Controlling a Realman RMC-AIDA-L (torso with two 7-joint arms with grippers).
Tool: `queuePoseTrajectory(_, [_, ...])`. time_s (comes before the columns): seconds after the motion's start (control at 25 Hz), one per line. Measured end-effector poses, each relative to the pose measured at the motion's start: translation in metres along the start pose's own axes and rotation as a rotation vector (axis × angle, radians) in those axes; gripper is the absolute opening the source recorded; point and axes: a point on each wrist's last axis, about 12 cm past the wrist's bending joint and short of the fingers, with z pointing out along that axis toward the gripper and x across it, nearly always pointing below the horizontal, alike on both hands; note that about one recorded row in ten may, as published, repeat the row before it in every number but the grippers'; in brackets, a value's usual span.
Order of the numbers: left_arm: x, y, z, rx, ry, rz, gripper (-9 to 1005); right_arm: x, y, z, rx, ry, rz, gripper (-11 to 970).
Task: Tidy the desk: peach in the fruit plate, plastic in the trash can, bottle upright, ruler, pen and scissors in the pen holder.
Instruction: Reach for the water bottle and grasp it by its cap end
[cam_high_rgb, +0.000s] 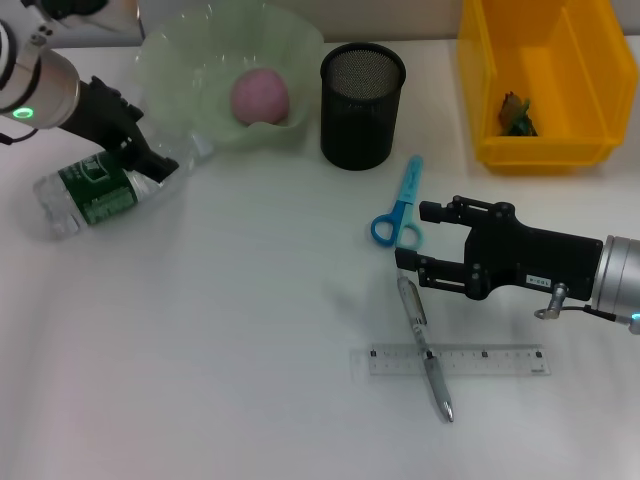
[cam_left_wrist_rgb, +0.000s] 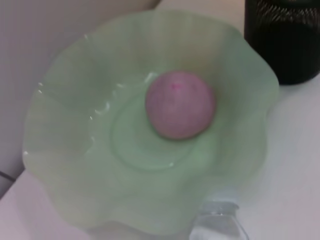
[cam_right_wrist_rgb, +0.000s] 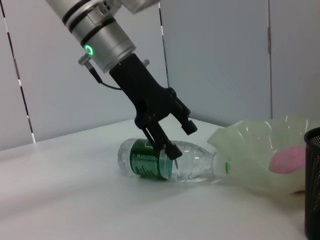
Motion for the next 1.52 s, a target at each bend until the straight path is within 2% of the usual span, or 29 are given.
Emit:
queuePoseTrajectory(0.92, [-0.002, -0.001, 0.007, -0.007, 0.018, 0.013, 795, 0.001, 0.001, 0.000, 0.000, 0.000, 0.005, 720])
queuePoseTrajectory(1.16, [0.000, -0.004, 0.018, -0.003, 0.032, 0.014, 794, 0.002, 0.002, 0.000, -0.001, 0.001, 0.006, 719])
queuePoseTrajectory(1.52, [0.001, -0.005, 0.023, -0.004, 0.039, 0.022, 793, 0.001, 0.002, 0.000, -0.002, 0.001, 0.005, 721])
